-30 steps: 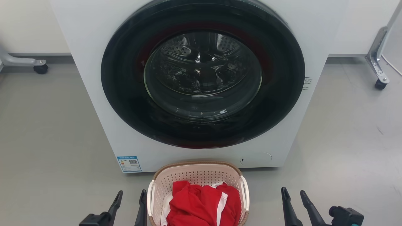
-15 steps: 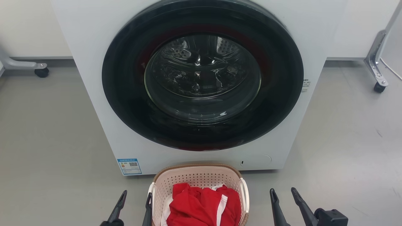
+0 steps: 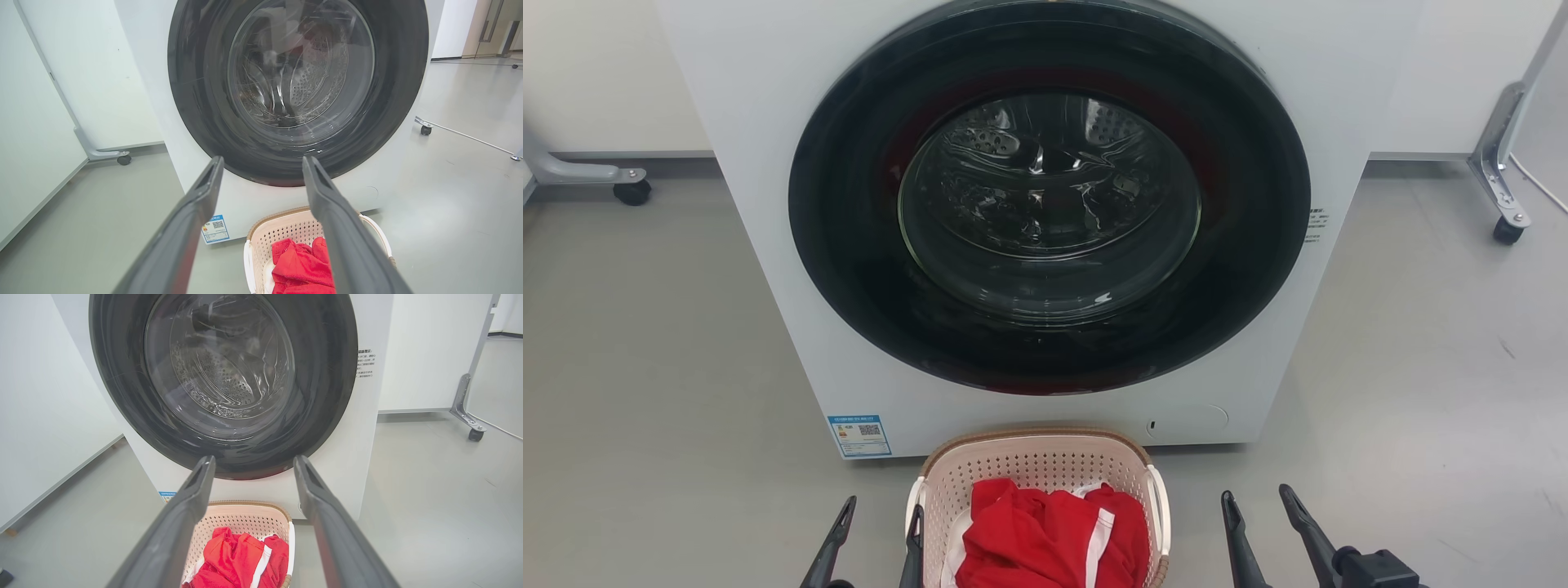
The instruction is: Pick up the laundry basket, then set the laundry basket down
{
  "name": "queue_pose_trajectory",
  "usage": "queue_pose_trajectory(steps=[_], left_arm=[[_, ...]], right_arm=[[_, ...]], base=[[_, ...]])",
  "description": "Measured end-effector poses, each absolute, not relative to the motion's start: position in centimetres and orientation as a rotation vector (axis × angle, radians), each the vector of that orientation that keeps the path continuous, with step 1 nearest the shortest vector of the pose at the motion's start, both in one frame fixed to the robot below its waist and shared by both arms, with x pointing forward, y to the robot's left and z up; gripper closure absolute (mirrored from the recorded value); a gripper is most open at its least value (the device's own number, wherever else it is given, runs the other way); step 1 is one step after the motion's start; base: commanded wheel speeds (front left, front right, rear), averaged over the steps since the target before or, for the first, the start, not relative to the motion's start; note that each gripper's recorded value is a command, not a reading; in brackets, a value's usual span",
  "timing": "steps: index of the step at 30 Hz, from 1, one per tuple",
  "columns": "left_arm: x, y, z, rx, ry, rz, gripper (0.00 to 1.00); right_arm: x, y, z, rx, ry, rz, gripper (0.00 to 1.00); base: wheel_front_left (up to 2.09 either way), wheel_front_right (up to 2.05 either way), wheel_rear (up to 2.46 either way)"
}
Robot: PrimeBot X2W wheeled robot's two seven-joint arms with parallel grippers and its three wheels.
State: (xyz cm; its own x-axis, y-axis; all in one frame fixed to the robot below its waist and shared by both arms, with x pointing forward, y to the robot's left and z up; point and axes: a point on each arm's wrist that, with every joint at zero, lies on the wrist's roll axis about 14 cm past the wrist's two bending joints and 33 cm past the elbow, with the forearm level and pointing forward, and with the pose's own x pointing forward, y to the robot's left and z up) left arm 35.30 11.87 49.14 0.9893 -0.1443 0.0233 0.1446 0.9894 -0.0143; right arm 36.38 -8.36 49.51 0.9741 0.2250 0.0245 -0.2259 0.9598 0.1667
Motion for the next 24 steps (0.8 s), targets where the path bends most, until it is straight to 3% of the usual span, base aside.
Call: queue_pose_trajectory(steps=[24], left_arm=[[35.8, 12.7, 50.0, -0.043, -0.046, -0.108, 0.0]], right_arm=[[36.7, -10.2, 49.9, 0.189, -0.023, 0.165, 0.0]], base=[[0.0, 0.0, 0.0]])
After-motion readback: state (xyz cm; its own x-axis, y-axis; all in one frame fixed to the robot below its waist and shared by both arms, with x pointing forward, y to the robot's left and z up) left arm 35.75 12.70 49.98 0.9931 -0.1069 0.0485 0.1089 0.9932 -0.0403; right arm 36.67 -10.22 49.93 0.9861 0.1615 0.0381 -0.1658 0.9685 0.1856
